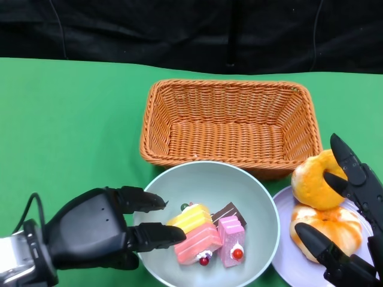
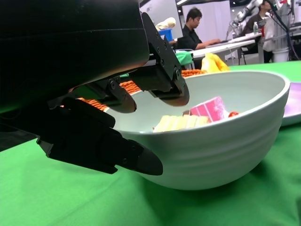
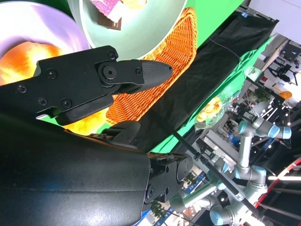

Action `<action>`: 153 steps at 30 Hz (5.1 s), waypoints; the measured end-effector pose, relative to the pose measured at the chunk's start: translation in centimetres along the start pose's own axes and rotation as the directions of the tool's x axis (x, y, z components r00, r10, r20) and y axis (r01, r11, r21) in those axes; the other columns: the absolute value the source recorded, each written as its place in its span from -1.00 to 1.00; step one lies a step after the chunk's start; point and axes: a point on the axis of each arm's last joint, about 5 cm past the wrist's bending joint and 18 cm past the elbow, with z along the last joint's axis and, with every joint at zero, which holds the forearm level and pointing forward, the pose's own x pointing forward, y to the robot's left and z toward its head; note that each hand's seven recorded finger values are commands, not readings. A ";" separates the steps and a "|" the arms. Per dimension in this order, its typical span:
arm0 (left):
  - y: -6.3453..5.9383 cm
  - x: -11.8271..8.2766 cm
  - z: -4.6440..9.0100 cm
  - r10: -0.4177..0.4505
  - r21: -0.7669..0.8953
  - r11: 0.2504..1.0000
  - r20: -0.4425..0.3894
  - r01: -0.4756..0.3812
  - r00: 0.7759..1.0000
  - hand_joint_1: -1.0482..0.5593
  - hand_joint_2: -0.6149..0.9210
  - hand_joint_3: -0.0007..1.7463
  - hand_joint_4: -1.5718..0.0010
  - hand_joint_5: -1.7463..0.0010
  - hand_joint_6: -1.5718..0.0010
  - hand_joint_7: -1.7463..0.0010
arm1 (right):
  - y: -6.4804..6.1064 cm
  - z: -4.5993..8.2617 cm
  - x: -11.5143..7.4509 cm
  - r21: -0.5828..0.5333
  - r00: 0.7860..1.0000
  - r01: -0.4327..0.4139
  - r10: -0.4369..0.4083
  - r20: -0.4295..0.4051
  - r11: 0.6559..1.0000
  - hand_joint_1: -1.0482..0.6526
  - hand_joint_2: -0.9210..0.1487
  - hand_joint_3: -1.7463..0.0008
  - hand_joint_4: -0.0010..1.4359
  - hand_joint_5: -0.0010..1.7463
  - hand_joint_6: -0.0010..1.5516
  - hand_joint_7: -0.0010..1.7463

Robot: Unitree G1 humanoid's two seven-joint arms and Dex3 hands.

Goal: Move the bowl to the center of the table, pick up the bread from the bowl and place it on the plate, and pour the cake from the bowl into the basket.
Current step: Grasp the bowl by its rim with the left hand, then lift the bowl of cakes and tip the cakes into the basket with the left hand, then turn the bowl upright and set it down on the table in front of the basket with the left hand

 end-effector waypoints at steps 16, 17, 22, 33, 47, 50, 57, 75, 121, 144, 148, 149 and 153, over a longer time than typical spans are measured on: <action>-3.6 0.3 -0.3 0.106 -0.017 0.994 0.089 -0.105 0.990 -0.06 0.98 -0.88 -0.11 -0.92 0.04 -0.78 | 0.0 0.2 -0.1 0.047 0.999 0.046 -0.047 0.024 0.998 -0.28 -1.00 0.54 -0.99 0.23 -0.98 -0.54; -3.7 0.3 -0.2 0.148 -0.027 0.989 0.094 -0.147 0.984 -0.04 0.99 -0.87 -0.12 -0.96 0.09 -0.89 | 0.1 0.2 -0.1 0.048 0.999 0.046 -0.047 0.024 0.998 -0.28 -1.00 0.53 -0.99 0.24 -0.98 -0.53; -3.5 0.2 0.0 0.206 -0.038 0.978 0.124 -0.203 0.971 -0.07 0.98 -0.88 -0.16 -1.00 0.15 -1.00 | 0.1 0.2 -0.1 0.059 0.998 0.054 -0.055 0.020 0.997 -0.28 -1.00 0.53 -0.98 0.26 -0.98 -0.49; -0.5 -0.3 0.0 0.267 -0.063 0.963 0.127 -0.261 0.955 -0.05 1.00 -0.84 -0.18 -1.00 0.16 -1.00 | 0.5 -0.1 -0.3 0.083 0.996 0.079 -0.082 0.032 0.993 -0.23 -1.00 0.57 -0.94 0.39 -1.00 -0.21; 0.1 -0.6 0.2 0.252 -0.074 0.967 0.107 -0.246 0.962 -0.05 1.00 -0.84 -0.18 -1.00 0.16 -1.00 | 0.7 -0.4 -0.3 0.081 0.996 0.074 -0.077 0.043 0.994 -0.22 -1.00 0.58 -0.94 0.40 -1.00 -0.20; 0.1 -0.5 0.2 0.258 -0.074 0.965 0.106 -0.252 0.960 -0.05 1.00 -0.84 -0.18 -1.00 0.16 -1.00 | 0.7 -0.4 -0.3 0.081 0.996 0.074 -0.077 0.043 0.994 -0.22 -1.00 0.58 -0.94 0.40 -1.00 -0.20; 1.9 1.4 0.7 0.363 -0.231 0.912 0.070 -0.339 0.929 0.00 0.51 0.31 -0.22 -1.00 0.10 -1.00 | 1.6 -1.6 -0.6 0.097 0.999 0.032 -0.033 0.016 0.995 -0.21 -1.00 0.57 -0.91 0.42 -1.00 -0.13; 5.0 8.7 -1.4 0.408 -0.600 0.687 -0.149 -0.411 0.901 0.02 0.31 0.59 -0.23 -1.00 0.01 -1.00 | 2.8 -2.8 -2.0 0.111 0.997 -0.068 0.072 -0.031 0.992 -0.14 -1.00 0.54 -0.93 0.38 -1.00 -0.18; 1.1 14.2 -1.8 -0.138 -0.380 -0.715 -0.747 -0.588 0.650 0.05 0.28 0.81 -0.32 -1.00 -0.08 -1.00 | 3.5 -2.9 -2.4 0.091 0.995 -0.082 0.087 -0.053 0.992 -0.13 -1.00 0.61 -0.81 0.31 -0.90 -0.11; 0.3 13.6 -2.9 -0.014 -0.307 -0.903 -0.681 -0.302 0.732 -0.05 0.23 0.81 -0.35 -1.00 -0.04 -1.00 | 3.5 -2.9 -2.3 0.083 0.995 -0.087 0.091 -0.046 0.993 -0.11 -1.00 0.62 -0.80 0.27 -0.89 -0.11; 0.1 13.6 -2.9 0.020 -0.342 -0.896 -0.671 -0.285 0.742 -0.07 0.22 0.80 -0.33 -1.00 -0.03 -1.00 | 3.5 -3.0 -2.3 0.081 0.995 -0.088 0.092 -0.046 0.993 -0.12 -1.00 0.61 -0.80 0.26 -0.89 -0.11; 0.1 13.6 -2.9 0.035 -0.356 -0.893 -0.664 -0.274 0.747 -0.07 0.22 0.80 -0.33 -1.00 -0.03 -1.00 | 3.5 -3.0 -2.3 0.082 0.995 -0.088 0.092 -0.045 0.993 -0.11 -1.00 0.61 -0.80 0.26 -0.89 -0.12; 0.2 13.5 -3.0 0.074 -0.430 -0.861 -0.635 -0.272 0.769 -0.03 0.25 0.79 -0.33 -1.00 -0.05 -1.00 | 3.5 -3.0 -2.3 0.082 0.995 -0.089 0.093 -0.046 0.993 -0.12 -1.00 0.60 -0.80 0.26 -0.89 -0.12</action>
